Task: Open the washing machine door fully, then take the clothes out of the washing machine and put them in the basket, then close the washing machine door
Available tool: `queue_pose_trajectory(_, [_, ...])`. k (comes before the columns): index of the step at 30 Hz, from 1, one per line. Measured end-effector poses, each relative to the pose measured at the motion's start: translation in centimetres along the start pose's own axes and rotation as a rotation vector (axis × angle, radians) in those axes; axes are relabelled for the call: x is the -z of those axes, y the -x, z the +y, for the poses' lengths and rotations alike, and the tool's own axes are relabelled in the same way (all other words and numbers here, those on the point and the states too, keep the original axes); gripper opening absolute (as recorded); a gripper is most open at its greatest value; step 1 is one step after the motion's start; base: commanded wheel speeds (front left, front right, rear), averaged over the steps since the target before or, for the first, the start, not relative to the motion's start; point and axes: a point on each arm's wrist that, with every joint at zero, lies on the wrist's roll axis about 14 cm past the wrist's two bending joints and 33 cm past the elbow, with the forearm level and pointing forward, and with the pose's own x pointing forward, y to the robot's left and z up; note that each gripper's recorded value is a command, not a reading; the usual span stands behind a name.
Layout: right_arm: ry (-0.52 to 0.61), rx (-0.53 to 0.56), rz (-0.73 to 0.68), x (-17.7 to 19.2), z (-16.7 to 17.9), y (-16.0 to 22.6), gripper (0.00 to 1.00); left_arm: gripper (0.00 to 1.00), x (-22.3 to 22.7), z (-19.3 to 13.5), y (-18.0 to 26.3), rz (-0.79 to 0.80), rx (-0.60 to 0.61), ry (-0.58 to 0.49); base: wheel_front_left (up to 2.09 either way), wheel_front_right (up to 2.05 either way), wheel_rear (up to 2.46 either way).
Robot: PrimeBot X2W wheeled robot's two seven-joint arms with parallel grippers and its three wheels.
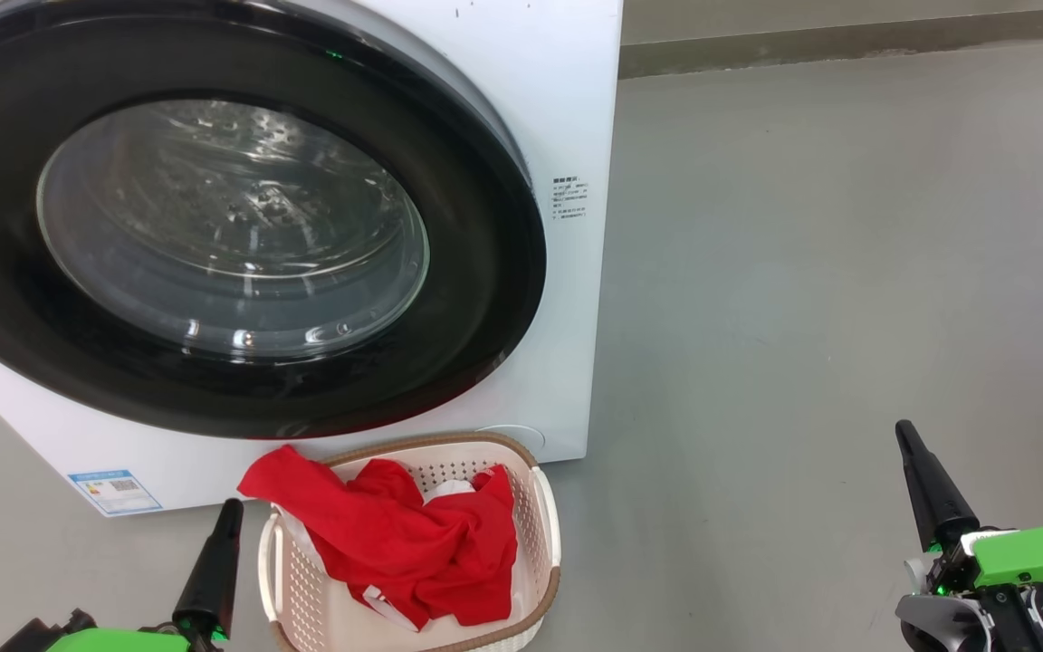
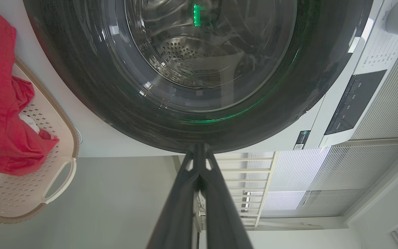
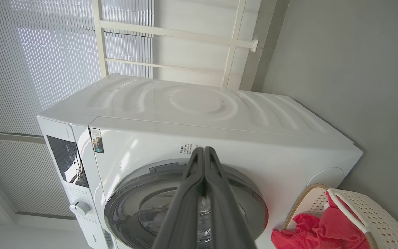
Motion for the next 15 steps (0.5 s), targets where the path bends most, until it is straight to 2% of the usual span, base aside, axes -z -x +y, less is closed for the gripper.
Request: queue_pose_trajectory(15, [-0.001,-0.001,0.001,0.01,0.04,-0.01,0.00,0.00,-0.06,0.00,0.00,-0.002,0.000,0.001,0.00,0.00,0.00])
